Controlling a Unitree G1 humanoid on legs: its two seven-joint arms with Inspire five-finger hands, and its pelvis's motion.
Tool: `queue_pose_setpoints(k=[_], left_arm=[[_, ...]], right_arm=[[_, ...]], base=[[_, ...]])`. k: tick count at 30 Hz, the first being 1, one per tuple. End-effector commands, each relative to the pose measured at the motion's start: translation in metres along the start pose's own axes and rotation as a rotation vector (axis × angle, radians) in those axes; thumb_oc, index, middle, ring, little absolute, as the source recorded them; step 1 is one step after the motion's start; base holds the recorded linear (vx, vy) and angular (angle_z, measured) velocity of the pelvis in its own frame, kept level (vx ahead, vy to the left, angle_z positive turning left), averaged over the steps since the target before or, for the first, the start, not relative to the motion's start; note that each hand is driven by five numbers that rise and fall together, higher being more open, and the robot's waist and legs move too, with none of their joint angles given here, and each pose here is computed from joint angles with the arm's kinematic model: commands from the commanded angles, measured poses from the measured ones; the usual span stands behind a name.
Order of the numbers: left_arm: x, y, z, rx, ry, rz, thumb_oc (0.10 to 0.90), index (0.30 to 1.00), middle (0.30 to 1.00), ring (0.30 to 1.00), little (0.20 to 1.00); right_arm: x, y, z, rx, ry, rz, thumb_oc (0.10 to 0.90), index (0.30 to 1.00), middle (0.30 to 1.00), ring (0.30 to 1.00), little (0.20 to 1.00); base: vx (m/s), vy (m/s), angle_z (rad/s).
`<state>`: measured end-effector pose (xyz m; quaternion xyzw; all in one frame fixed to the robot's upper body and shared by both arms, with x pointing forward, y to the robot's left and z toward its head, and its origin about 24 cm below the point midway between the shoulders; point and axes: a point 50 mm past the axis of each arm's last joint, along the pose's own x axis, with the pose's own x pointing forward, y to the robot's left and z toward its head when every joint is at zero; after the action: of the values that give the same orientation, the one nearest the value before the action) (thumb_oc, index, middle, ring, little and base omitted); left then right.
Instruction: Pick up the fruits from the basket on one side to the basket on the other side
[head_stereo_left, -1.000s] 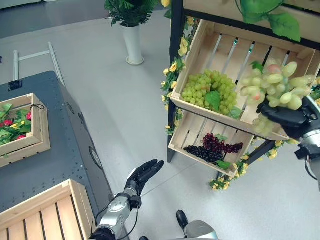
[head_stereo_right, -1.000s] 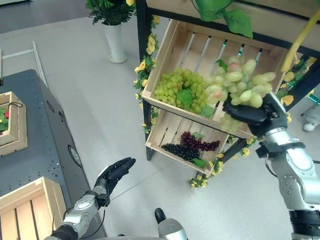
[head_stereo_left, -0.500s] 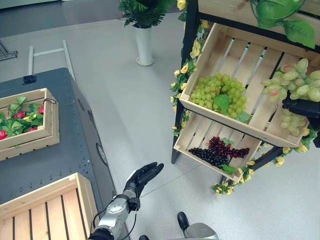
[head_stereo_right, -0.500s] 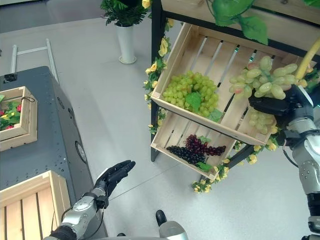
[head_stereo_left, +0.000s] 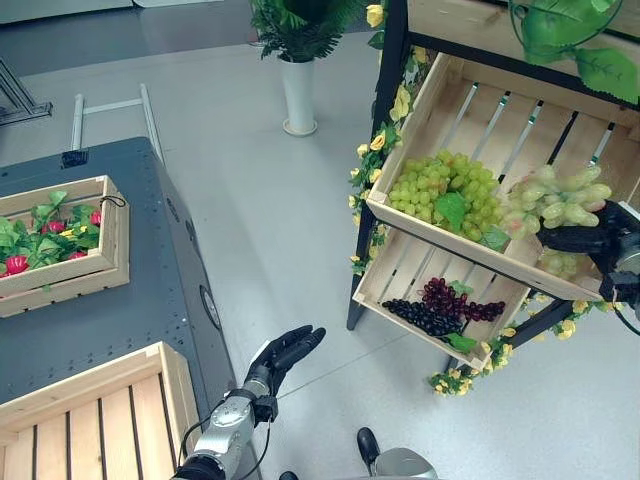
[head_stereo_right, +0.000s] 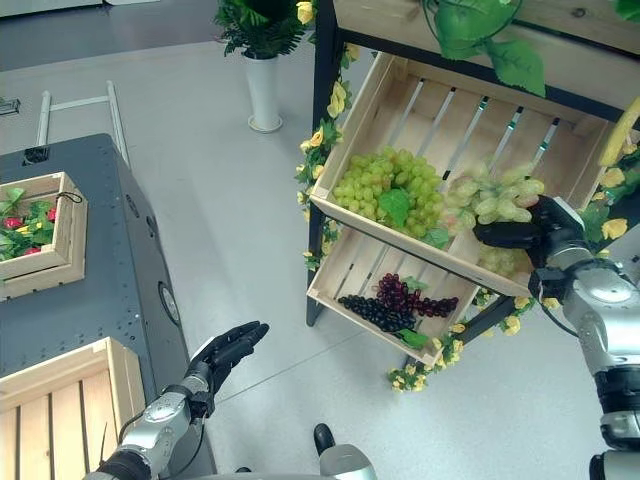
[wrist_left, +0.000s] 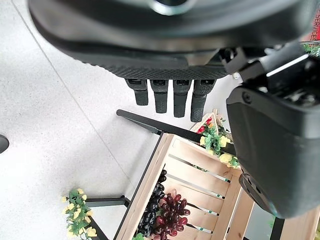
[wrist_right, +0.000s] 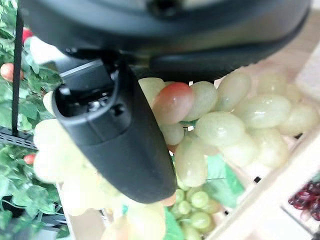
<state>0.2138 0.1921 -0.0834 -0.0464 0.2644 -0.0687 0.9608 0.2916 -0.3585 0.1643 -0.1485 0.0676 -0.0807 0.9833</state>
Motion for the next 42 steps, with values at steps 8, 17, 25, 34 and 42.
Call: queue_pose_setpoints(k=[8,17,25,34,42], left_arm=[[0.018,-0.005,0.050,0.042,-0.188,-0.032,0.800,0.900,0.900,0.900,0.900],[0.015,-0.004,0.043,0.041,-0.171,-0.031,0.800,0.900,0.900,0.900,0.900],[0.012,-0.002,0.039,0.034,-0.174,-0.029,0.800,0.900,0.900,0.900,0.900],[0.011,-0.006,0.036,0.012,-0.188,-0.008,0.800,0.900,0.900,0.900,0.900],[0.007,-0.016,0.022,0.012,-0.174,-0.032,0.800,0.900,0.900,0.900,0.900]], right_arm=[[0.002,-0.046,0.050,-0.085,-0.096,-0.159,0.800,0.900,0.900,0.900,0.900],[-0.004,-0.042,0.050,-0.101,-0.140,-0.139,0.800,0.900,0.900,0.900,0.900],[-0.015,-0.028,0.060,-0.152,-0.284,-0.123,0.800,0.900,0.900,0.900,0.900],[-0.069,0.010,0.101,-0.877,-0.719,-0.389,0.800,0.900,0.900,0.900,0.900],[-0.103,0.065,0.085,-1.200,-1.003,-0.321,0.800,0.900,0.900,0.900,0.900]], base=[[0.00,0.000,0.00],[0.00,0.000,0.00],[0.00,0.003,0.00],[0.00,0.006,-0.01],[0.03,0.020,0.00]])
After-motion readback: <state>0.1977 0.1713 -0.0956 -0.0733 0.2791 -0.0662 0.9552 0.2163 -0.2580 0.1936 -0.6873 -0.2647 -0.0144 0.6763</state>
